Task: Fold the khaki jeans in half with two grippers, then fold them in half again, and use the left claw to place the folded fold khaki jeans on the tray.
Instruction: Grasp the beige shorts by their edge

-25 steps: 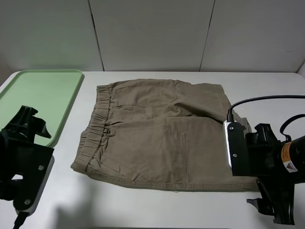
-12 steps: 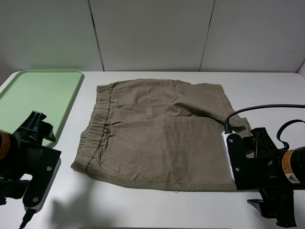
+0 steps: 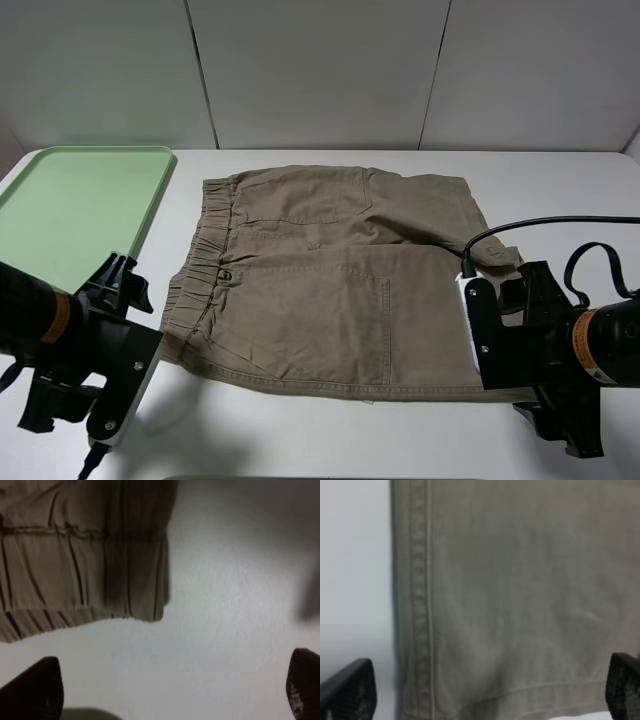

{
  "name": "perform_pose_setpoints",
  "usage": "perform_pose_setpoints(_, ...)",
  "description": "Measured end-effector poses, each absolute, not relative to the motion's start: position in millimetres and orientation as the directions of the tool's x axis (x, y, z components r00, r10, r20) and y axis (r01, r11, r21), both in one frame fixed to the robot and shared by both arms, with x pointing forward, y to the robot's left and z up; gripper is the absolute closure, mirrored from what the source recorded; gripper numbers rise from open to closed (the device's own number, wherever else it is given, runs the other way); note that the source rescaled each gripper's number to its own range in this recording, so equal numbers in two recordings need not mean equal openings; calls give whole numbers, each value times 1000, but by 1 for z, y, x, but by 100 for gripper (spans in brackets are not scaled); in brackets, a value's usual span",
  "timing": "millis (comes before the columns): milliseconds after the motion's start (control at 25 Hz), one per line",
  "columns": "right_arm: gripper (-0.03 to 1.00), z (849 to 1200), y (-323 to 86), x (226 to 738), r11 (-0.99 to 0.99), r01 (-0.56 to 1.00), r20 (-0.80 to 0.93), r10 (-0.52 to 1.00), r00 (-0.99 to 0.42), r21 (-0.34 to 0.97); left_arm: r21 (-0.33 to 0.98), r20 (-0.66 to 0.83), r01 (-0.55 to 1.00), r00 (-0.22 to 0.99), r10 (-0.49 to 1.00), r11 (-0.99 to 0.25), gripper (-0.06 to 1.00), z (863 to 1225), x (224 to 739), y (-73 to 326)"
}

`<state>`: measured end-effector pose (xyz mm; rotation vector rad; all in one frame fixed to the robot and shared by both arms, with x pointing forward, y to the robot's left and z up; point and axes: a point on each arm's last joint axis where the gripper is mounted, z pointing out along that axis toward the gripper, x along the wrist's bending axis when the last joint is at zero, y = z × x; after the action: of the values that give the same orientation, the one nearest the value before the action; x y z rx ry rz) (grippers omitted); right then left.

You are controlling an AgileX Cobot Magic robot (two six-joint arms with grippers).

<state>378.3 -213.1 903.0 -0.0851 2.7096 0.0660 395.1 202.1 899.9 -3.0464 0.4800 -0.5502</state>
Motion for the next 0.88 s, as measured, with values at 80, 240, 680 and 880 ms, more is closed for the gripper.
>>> perform_pose_setpoints(80,-3,898,-212,380,997,-72,-406,-57,-912,24,-54,337,-287,896,-288,-956,2,898,396,201)
perform_pose_setpoints(240,-3,892,-211,380,996,-90,-387,-79,-919,10,-28,359,-242,903,-236,-970,2,900,404,204)
perform_pose_setpoints(680,-3,892,-205,381,991,-117,-397,-83,-914,63,32,403,-209,897,-178,-977,2,901,411,205)
perform_pose_setpoints(880,-3,892,-203,381,988,-125,-401,-81,-913,85,35,405,-209,897,-177,-977,2,901,411,205)
